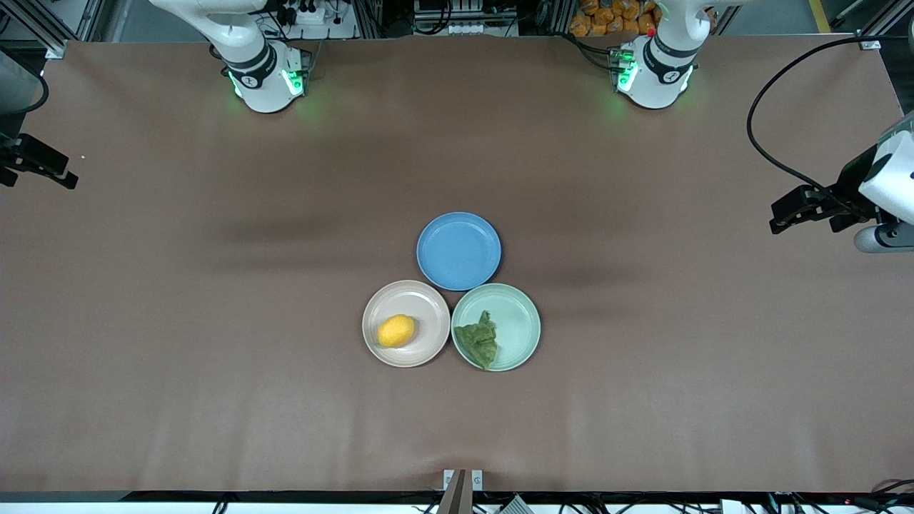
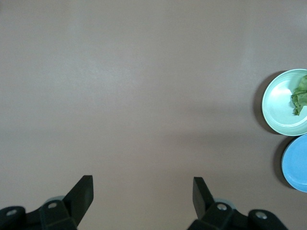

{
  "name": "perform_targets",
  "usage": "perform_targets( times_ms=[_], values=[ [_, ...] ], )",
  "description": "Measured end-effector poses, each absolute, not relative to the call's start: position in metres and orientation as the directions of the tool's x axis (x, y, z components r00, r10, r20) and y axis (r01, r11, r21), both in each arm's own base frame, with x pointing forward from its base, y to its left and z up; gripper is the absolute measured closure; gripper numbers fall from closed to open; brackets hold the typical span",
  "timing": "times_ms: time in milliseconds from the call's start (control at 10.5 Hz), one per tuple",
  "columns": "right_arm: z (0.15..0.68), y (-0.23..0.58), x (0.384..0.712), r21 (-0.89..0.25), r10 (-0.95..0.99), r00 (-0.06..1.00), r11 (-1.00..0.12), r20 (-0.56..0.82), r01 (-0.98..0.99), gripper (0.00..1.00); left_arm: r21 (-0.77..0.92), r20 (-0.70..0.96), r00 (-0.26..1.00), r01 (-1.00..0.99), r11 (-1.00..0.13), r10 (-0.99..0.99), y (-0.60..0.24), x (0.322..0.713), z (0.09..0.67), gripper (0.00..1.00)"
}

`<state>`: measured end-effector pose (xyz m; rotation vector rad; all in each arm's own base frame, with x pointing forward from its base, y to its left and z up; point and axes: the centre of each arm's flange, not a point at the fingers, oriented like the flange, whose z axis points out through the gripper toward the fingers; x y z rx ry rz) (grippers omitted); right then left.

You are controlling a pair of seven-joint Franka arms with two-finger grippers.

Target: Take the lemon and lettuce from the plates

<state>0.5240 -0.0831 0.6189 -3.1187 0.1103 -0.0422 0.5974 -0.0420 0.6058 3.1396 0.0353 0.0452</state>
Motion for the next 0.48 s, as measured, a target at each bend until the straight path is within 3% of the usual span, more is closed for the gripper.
perform_targets(
  times_ms=[477],
  values=[
    [0.6126, -0.0827, 0.5231, -0.023, -0.070, 0.997, -0.997, 0.013, -0.070, 0.00, 0.002, 0.028, 0.999, 0.024, -1.000, 0.024, -0.0413, 0.5974, 0.6057, 0.05]
  ],
)
